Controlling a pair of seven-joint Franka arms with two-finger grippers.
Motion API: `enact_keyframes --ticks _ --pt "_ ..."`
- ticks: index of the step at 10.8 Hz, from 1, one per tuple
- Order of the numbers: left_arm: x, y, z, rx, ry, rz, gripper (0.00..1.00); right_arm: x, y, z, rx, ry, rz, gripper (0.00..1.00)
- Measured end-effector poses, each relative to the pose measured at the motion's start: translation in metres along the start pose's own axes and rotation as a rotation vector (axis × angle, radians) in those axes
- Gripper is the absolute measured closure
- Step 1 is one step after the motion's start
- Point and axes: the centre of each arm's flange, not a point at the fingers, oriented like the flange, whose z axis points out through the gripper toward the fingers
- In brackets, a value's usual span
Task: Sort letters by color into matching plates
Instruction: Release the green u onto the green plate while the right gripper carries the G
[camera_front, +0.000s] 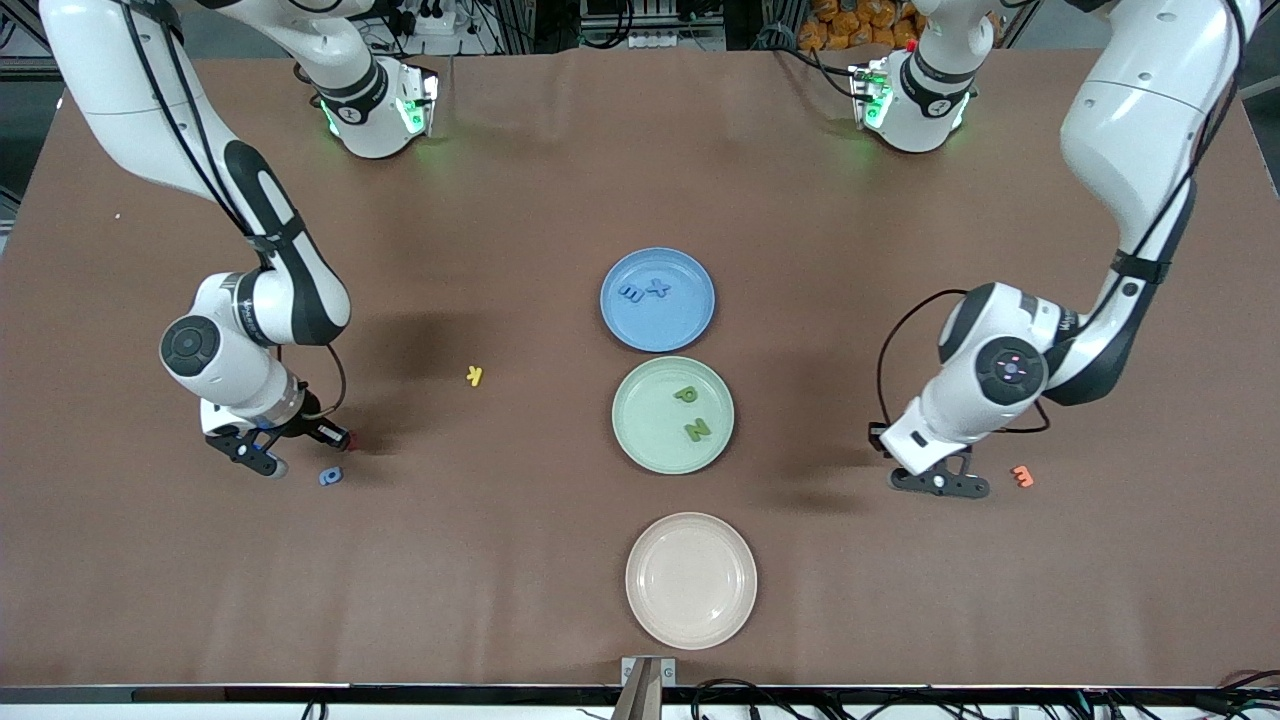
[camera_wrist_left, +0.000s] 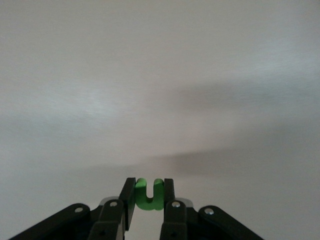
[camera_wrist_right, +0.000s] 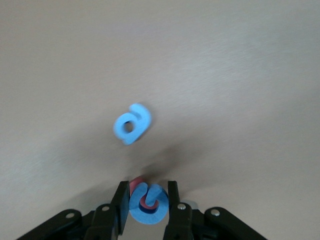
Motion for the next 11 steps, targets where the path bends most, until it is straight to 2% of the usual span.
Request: enact_keyframes --ticks 6,11 --pt "-0.026 0.136 -0.012 0.005 -0.004 -0.174 0.74 -0.046 -0.078 -0.017 0.058 -0.040 -0.137 0.65" --pt "-0.049 0.243 -0.014 -0.034 0.012 -0.277 0.74 -0.115 -0.158 -0.032 -0.022 -0.089 -0.385 0.65"
